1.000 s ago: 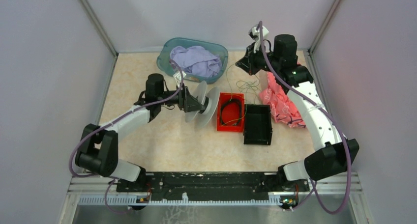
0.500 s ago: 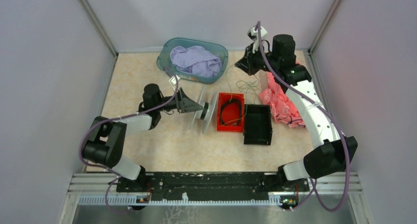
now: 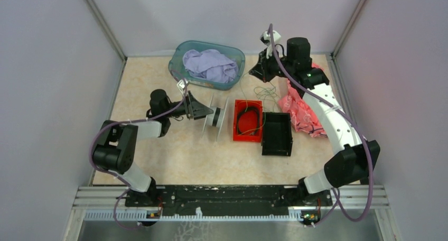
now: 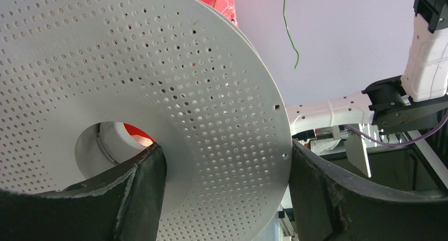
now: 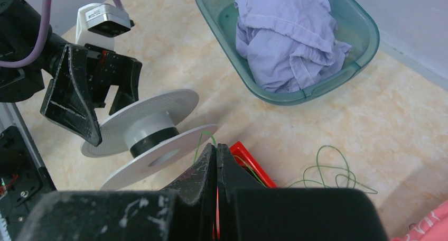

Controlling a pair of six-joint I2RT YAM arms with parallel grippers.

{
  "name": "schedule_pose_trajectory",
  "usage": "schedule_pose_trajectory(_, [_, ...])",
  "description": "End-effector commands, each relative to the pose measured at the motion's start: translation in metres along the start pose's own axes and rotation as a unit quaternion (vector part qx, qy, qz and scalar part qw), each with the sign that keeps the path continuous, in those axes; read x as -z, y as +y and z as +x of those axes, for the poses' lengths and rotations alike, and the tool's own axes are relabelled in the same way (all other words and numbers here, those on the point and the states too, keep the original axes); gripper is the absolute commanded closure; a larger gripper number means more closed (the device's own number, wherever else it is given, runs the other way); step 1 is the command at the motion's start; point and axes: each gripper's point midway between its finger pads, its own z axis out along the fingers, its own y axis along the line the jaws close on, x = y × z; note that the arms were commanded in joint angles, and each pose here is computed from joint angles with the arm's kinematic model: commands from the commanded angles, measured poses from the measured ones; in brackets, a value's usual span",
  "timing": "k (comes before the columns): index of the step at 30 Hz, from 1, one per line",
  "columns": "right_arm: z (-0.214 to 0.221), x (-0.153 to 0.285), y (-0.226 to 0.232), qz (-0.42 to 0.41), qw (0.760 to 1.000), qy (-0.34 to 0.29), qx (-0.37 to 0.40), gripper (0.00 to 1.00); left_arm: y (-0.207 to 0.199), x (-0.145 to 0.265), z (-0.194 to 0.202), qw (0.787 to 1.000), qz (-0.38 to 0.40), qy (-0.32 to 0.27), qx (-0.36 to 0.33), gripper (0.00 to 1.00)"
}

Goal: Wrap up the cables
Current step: Place the cable reel at the center of the board.

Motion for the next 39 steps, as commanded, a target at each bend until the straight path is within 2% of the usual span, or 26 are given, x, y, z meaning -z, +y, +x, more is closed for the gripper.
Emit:
schedule_pose_trajectory(1, [-0.033, 0.001, 0.009, -0.005, 0.999, -0.034, 0.035, 1.00, 0.008, 0.005, -0.006, 1.000, -0.004, 0.005, -0.002, 0.21])
schedule_pose_trajectory(9, [-0.027, -0.008, 0.014, -0.014, 0.999, -0.025, 0.035, 1.00, 0.012, 0.007, -0.007, 1.000, -0.002, 0.016, 0.002, 0.09])
schedule_pose_trajectory(18, [-0.023, -0.007, 0.017, -0.016, 0.999, -0.023, 0.037, 1.00, 0.013, 0.009, -0.009, 1.000, -0.012, 0.024, -0.009, 0.03])
schedule_pose_trajectory(21, [-0.022, -0.007, 0.018, -0.017, 0.999, -0.022, 0.036, 1.00, 0.015, 0.009, -0.008, 0.999, -0.018, 0.030, -0.015, 0.04])
schedule_pose_trajectory(28, [-0.019, -0.007, 0.021, -0.020, 0.999, -0.019, 0.038, 1.00, 0.015, 0.010, -0.012, 0.998, -0.034, 0.036, -0.041, 0.15])
schedule_pose_trajectory(39, [-0.024, -0.013, 0.038, -0.047, 0.998, -0.023, 0.036, 1.00, 0.016, 0.004, -0.026, 0.992, -0.070, 0.044, -0.092, 0.20])
